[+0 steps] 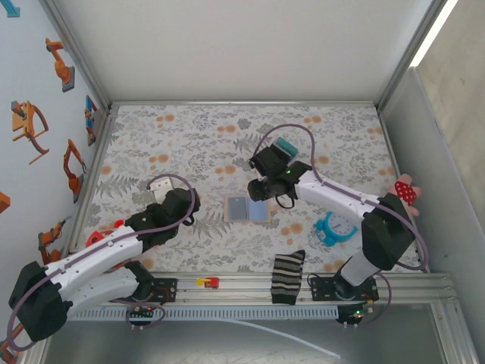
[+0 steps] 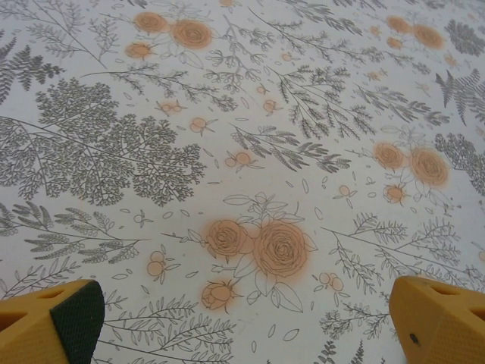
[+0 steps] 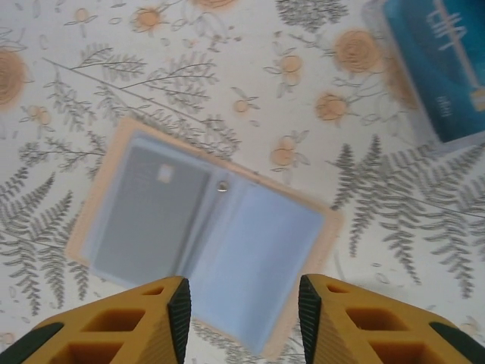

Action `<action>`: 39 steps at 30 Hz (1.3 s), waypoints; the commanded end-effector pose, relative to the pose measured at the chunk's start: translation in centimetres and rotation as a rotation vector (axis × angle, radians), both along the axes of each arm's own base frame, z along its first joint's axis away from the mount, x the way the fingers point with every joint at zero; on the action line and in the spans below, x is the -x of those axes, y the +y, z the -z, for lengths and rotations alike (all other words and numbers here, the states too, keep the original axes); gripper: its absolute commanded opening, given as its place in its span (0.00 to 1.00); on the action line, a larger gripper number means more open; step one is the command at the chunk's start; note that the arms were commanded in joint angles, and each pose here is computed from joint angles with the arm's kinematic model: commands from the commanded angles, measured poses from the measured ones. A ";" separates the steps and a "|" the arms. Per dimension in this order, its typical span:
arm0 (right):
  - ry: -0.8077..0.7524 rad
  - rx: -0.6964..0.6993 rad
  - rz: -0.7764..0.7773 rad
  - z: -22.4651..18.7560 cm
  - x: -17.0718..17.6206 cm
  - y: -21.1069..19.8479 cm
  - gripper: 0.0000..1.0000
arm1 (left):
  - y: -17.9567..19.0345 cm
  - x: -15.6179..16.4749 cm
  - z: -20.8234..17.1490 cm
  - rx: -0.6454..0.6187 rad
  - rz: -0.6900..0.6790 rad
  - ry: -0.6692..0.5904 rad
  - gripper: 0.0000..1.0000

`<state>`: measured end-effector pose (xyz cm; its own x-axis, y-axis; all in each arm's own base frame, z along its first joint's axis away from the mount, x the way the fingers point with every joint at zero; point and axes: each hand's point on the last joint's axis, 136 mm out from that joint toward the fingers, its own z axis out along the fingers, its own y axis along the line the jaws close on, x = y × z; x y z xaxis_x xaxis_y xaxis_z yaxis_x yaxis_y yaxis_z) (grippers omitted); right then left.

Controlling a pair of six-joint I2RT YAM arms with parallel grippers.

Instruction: Take the credit cards out of the card holder

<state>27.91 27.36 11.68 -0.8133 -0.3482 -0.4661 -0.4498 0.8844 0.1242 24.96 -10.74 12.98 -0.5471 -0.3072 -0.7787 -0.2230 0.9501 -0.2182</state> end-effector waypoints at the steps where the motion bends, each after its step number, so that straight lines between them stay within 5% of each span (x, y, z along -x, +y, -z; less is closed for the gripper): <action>1: 0.000 -0.014 0.057 1.1 0.3 1.7 0.43 | 2.4 0.7 -0.1 -0.019 -0.093 -0.025 0.97; 18: 0.067 0.142 -0.053 6.0 2.4 6.5 0.48 | 7.2 3.0 -0.8 0.010 -0.212 -0.157 0.97; 23: 0.096 0.144 -0.064 7.0 2.7 6.9 0.55 | 7.5 3.2 -0.6 0.021 -0.221 -0.164 0.97; 39: 0.158 0.185 -0.074 10.4 3.6 6.5 0.56 | 7.4 3.1 -0.1 0.009 -0.230 -0.141 0.97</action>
<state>24.77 33.99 2.35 -0.8287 -0.4800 -0.2879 -0.5107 0.8589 0.0381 21.96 -3.89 13.31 -0.3551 -0.4236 -0.8333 -0.3758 0.8809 -0.2877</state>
